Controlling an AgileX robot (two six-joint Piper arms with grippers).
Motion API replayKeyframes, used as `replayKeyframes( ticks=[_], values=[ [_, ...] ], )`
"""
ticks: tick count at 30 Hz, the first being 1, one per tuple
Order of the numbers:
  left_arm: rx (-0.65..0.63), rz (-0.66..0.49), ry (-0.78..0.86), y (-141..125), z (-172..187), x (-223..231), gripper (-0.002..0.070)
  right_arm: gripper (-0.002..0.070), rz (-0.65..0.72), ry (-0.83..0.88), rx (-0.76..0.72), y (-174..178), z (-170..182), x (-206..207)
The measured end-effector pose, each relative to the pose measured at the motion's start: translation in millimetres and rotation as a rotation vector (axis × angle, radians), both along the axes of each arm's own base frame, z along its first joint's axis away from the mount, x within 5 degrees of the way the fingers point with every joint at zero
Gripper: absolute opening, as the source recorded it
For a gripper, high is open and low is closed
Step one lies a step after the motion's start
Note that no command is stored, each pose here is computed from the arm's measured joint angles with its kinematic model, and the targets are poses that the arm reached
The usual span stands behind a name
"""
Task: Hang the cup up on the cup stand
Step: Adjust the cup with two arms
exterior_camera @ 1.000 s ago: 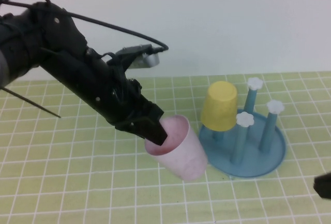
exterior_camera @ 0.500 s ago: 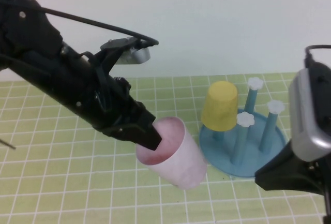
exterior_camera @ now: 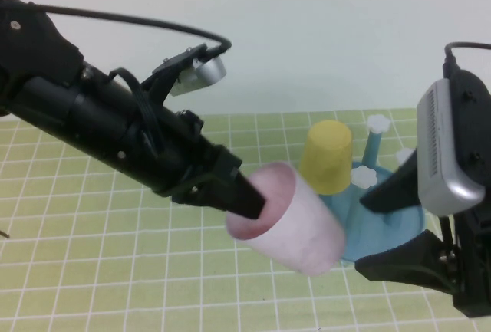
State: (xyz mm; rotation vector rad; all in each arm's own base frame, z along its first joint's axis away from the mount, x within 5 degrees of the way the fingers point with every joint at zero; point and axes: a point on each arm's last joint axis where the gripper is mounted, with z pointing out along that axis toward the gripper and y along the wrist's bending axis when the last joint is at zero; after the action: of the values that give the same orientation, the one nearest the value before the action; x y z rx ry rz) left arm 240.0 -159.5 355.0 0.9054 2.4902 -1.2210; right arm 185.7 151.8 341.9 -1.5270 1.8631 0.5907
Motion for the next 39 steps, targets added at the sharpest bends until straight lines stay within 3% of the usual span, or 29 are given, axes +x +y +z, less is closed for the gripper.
replayKeyframes(
  ticks=[3, 9, 17, 24, 27, 31, 33, 39],
  values=[
    [-0.061, -0.007, 0.007, -3, 4, -1, 0.0000, 0.0600, -0.027, -0.021, 0.020, 1, 1, 4],
    [-0.078, -0.006, 0.012, -4, 6, -1, 0.0000, 0.0641, -0.027, -0.026, 0.044, 7, -5, 13],
    [-0.080, -0.010, 0.007, -4, 6, -1, 0.0000, 0.0635, -0.022, 0.049, 0.069, 17, -18, 24],
    [-0.077, -0.023, -0.012, -4, 6, -1, 0.0006, 0.0526, -0.017, 0.093, 0.078, 22, -25, 28],
    [-0.081, -0.054, -0.053, -4, 6, -1, 0.0078, 0.0520, -0.017, 0.093, 0.078, 22, -25, 28],
    [-0.078, -0.074, -0.105, -3, 10, 0, 0.0286, 0.0519, -0.016, 0.097, 0.079, 22, -26, 28],
    [-0.065, -0.070, -0.138, -2, 18, 2, 0.0342, 0.0519, -0.016, 0.101, 0.077, 23, -27, 29],
    [-0.013, -0.043, -0.276, 4, 53, 1, 0.0261, 0.0518, -0.015, 0.111, 0.075, 23, -28, 29]
  ],
)
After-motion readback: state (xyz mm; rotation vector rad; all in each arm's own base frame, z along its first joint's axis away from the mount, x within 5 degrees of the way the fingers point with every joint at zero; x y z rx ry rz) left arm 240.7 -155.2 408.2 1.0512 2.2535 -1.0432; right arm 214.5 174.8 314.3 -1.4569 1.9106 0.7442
